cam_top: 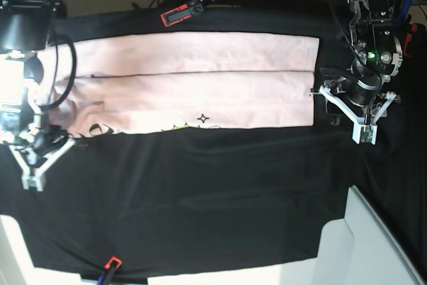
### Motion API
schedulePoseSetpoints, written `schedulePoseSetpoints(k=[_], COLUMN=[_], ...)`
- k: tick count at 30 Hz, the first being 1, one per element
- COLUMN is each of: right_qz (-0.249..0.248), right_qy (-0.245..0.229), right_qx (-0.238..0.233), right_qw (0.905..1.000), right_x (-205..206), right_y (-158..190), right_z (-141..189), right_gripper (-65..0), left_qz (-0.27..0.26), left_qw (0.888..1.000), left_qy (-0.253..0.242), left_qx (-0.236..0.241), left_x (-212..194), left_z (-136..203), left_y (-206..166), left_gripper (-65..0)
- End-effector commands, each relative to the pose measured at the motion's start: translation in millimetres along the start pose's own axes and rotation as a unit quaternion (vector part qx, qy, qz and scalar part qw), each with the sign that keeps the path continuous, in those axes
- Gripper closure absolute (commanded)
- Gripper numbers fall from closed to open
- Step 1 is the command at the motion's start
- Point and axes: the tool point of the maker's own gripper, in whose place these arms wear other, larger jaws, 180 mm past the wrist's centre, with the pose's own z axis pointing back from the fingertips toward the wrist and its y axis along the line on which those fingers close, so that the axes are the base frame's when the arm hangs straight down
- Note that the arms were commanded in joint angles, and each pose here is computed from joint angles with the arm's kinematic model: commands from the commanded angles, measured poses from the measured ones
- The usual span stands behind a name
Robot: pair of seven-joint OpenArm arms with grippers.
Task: Fold the T-shirt properly
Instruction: 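Release the right gripper and reposition it at the shirt's sleeve end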
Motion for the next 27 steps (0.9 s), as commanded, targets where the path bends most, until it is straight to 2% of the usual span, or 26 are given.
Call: schedulePoseSetpoints(k=[1,13,27], right_qz=[-0.013,-0.040,-0.029], right_qy=[-0.023,-0.010,0.004], right_qx=[-0.005,-0.044,-0.073], right_qw=[0.9997,0.9982,0.9969], right_x=[14.4,-34.1,-53.6], right_y=[-6.2,-46.6,-74.2], right_z=[7.5,27.3,34.7], right_gripper=[0.0,0.0,0.0], left_qz=[0.000,-0.004,-0.006], left_qw=[1.000,1.000,1.000], left_qy=[-0.021,-0.021,-0.019], left_qx=[0.006,0.009,0.009], left_x=[12.4,12.4,11.3], left_z=[1.8,1.9,1.8], left_y=[4.7,6.3,6.4], left_gripper=[-31.1,-31.1,-31.1])
